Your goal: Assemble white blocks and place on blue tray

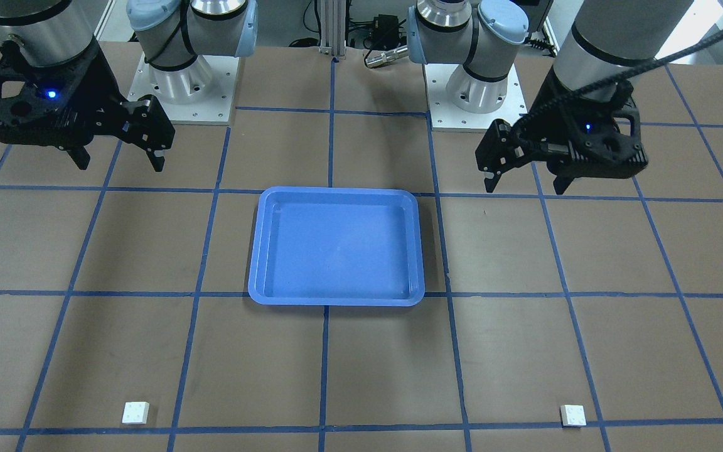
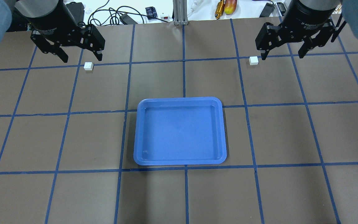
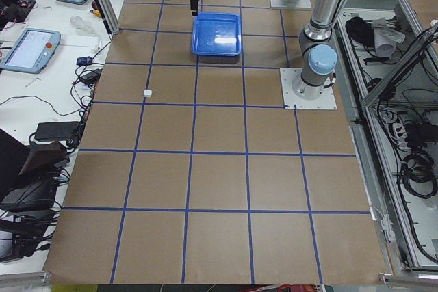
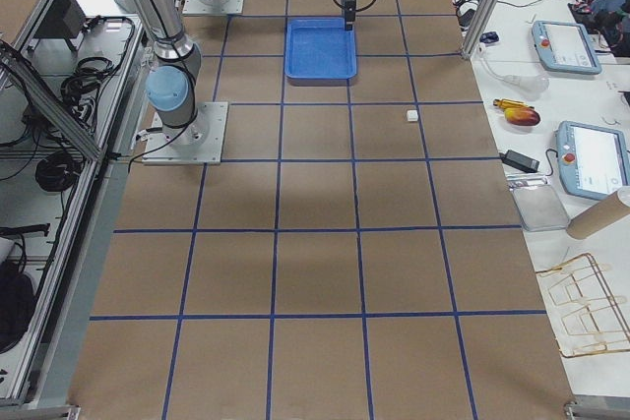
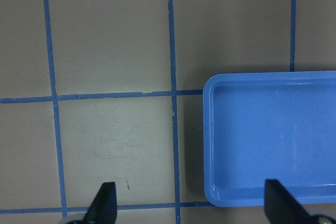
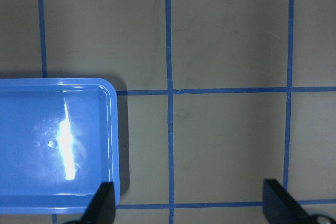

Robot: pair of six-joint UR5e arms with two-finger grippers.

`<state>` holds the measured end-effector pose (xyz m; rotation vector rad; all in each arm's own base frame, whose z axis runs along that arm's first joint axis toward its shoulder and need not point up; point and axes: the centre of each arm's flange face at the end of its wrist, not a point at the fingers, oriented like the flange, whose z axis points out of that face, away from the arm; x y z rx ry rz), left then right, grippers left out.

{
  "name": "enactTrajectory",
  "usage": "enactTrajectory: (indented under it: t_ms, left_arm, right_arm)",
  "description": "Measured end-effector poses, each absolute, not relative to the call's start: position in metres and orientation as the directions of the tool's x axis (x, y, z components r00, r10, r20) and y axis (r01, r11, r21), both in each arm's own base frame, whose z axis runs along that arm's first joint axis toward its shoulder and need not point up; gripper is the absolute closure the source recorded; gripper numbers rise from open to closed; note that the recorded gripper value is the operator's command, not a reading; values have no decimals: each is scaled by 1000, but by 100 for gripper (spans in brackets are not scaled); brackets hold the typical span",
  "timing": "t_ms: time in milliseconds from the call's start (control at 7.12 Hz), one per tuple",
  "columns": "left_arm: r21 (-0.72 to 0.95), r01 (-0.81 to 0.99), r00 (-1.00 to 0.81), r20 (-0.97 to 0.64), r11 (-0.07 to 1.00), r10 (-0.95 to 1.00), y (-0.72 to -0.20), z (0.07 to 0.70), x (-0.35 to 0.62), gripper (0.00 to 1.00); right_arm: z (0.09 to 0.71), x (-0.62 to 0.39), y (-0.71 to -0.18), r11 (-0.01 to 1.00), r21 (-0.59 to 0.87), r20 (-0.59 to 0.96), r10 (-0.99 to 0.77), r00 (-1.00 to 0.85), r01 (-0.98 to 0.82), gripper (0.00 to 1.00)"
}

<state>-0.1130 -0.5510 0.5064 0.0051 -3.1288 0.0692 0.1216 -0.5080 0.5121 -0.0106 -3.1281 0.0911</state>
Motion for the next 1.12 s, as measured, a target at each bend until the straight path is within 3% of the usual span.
enactTrajectory:
  t_ms: [421,1124]
  left_arm:
    - [12,-28,-1000,-3,1000,-28,-646,448,-67,0]
    - [26,68,-997,-18,997,69,-785,257,20,0]
  right_arm:
    - [512,122,-508,998,-58,10,8,-1000,7,0]
    - [509,119,-514,992,-49,17,-116,-993,-117,0]
